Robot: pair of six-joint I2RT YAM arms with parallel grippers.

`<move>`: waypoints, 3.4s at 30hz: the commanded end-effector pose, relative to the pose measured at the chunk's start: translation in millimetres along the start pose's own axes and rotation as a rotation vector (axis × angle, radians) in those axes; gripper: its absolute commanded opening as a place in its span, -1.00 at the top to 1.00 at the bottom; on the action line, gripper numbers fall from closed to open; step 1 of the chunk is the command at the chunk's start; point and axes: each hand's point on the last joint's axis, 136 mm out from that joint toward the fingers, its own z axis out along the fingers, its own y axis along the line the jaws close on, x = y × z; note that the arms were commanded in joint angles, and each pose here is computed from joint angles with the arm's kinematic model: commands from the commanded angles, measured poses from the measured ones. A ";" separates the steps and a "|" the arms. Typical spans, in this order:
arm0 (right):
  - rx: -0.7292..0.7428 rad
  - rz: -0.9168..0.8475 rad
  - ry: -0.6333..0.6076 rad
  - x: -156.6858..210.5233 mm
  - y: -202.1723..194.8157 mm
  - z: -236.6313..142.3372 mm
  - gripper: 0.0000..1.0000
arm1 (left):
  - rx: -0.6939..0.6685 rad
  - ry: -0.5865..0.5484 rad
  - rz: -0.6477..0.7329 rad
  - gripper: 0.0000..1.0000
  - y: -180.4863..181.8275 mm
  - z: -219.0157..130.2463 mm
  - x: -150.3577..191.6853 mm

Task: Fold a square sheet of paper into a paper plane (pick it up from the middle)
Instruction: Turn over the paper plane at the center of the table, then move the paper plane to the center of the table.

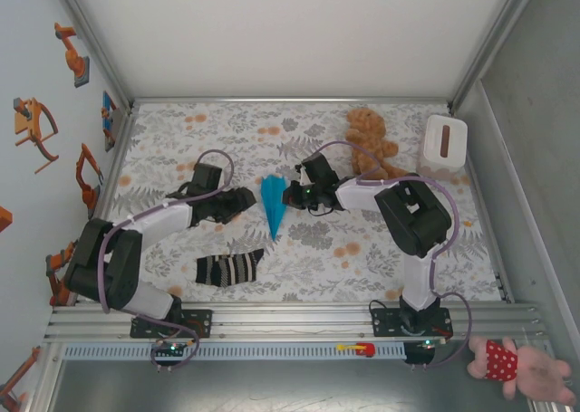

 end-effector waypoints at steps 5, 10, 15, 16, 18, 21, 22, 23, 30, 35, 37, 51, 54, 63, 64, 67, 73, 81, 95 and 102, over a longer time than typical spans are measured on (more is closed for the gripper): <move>0.012 0.009 -0.002 0.1 -8.2 1.6 0.99 | 0.061 0.054 0.058 -0.15 -28.0 15.7 -2.6; 0.007 0.011 0.004 0.5 -8.3 2.4 1.00 | 0.054 0.085 0.059 -0.03 -30.6 25.1 -2.4; 0.007 0.010 0.007 0.7 -8.3 2.7 1.00 | 0.020 0.115 0.053 0.06 -29.6 34.5 -4.8; 0.007 0.010 0.007 1.0 -7.9 2.5 1.00 | 0.009 0.124 0.052 0.11 -28.9 36.9 -4.2; 0.011 0.012 0.008 0.5 -9.1 2.4 1.00 | -0.014 0.135 0.045 0.21 -25.2 41.3 -4.8; 0.014 0.013 0.007 0.3 -10.0 1.7 1.00 | -0.046 0.146 0.033 0.34 -20.0 45.9 -5.5; 0.015 0.015 0.007 0.1 -10.4 1.4 1.00 | -0.051 0.150 0.033 0.37 -20.1 47.2 -5.7; 0.016 0.014 0.008 0.6 -10.3 1.4 1.00 | -0.056 0.155 0.030 0.40 -19.0 48.5 -5.4; 0.026 0.015 -0.019 -4.3 -11.0 -5.1 1.00 | -0.087 0.152 0.040 0.73 -16.1 48.7 -8.8; 0.041 0.023 -0.060 -11.5 -14.0 -17.0 1.00 | -0.095 0.154 0.066 0.88 -14.7 45.1 -7.6; 0.044 0.025 -0.072 -13.3 -15.0 -20.6 1.00 | -0.090 0.142 0.075 0.89 -16.1 42.9 -9.0; 0.071 0.067 -0.074 -9.4 -32.1 -20.2 1.00 | -0.038 0.139 0.087 0.87 -17.6 46.6 -3.2; 0.078 0.079 -0.065 -7.5 -37.5 -15.0 1.00 | -0.047 0.146 0.079 0.87 -12.0 48.8 0.7; 0.100 0.079 -0.056 -6.7 -39.5 -16.0 0.96 | -0.062 0.154 0.085 0.83 -4.7 52.1 4.0; 0.101 0.079 -0.055 -7.2 -38.7 -17.0 0.89 | -0.062 0.159 0.084 0.83 -4.0 53.2 4.9; 0.077 0.069 -0.065 -12.1 -28.2 -24.3 0.71 | -0.056 0.167 0.084 0.85 -4.3 55.2 6.9; 0.107 0.003 -0.123 -20.1 -13.8 -54.8 0.34 | -0.032 0.167 0.091 0.85 -10.9 53.6 6.3; 0.193 -0.102 -0.095 3.5 -0.8 -65.2 0.24 | -0.010 0.168 0.086 0.85 -16.7 51.9 6.3; 0.223 -0.234 0.054 43.2 27.2 -16.6 -0.03 | 0.034 0.169 0.078 0.85 -30.7 45.0 5.0; 0.270 -0.280 0.086 48.3 24.5 -8.3 -0.04 | 0.054 0.174 0.075 0.85 -34.9 44.8 5.1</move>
